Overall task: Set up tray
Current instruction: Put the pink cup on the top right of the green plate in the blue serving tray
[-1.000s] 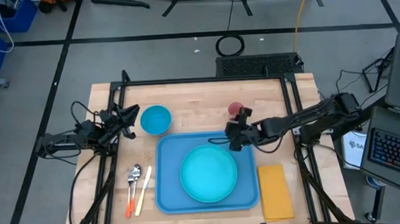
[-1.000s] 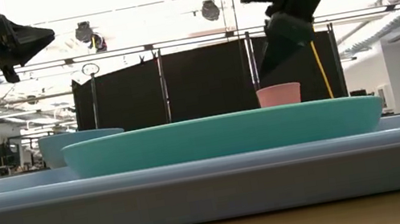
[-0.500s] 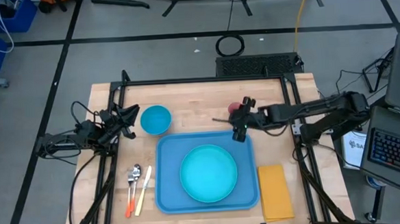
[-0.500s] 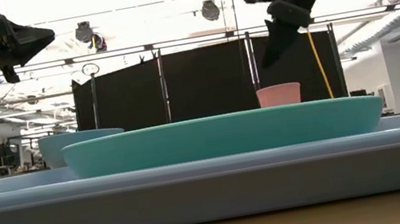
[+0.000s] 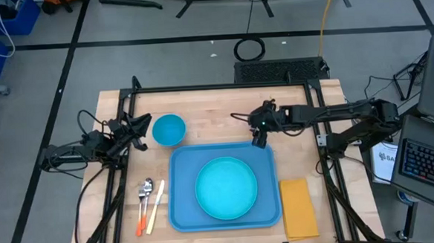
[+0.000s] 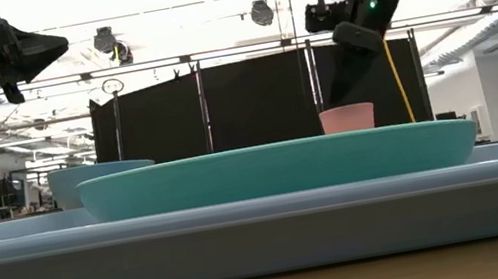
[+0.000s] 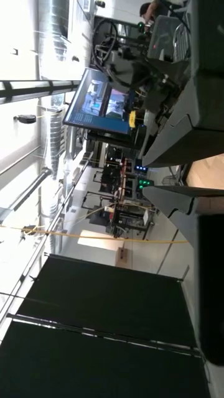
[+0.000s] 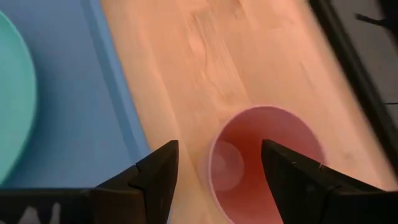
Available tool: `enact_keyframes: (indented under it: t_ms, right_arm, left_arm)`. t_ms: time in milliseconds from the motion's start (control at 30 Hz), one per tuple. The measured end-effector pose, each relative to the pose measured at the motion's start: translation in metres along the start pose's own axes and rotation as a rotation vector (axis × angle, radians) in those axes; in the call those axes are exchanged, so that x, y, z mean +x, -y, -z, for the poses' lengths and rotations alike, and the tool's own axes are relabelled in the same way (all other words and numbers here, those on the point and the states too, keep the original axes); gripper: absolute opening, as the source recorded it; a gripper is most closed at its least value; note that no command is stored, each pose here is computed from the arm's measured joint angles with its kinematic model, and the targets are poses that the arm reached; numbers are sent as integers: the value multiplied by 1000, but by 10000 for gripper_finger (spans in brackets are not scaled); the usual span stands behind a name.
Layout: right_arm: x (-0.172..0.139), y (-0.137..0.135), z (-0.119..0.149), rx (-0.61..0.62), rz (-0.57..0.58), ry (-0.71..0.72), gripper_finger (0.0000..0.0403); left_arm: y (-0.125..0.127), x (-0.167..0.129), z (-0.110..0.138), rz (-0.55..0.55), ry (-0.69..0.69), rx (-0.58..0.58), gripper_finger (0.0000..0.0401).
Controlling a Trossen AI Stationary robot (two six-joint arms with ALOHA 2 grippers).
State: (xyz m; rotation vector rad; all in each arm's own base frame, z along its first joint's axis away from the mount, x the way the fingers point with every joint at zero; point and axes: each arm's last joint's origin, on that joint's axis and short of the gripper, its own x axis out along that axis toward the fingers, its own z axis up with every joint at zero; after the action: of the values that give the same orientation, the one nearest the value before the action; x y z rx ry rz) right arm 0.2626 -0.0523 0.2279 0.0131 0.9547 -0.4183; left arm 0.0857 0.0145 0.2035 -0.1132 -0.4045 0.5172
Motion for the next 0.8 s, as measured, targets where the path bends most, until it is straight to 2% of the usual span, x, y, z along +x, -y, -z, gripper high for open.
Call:
enact_keyframes:
  t_ms: [67,300,400,533,733,800]
  right_arm:
    - [6,3,4,15,-36,11,221]
    - [18,8,18,14,-16,5,221]
    - [19,10,19,22,-10,3,208]
    - [19,9,18,20,-16,10,159]
    - [20,9,20,-4,-18,-11,35]
    - [20,9,20,-13,-17,-10,10]
  left_arm:
    - [0,0,0,0,-1,1,63]
    - [0,0,0,0,-1,1,63]
    - [0,0,0,0,-1,1,63]
    - [0,0,0,0,-1,1,63]
    - [0,0,0,0,-2,1,63]
    - [0,0,0,0,-4,3,63]
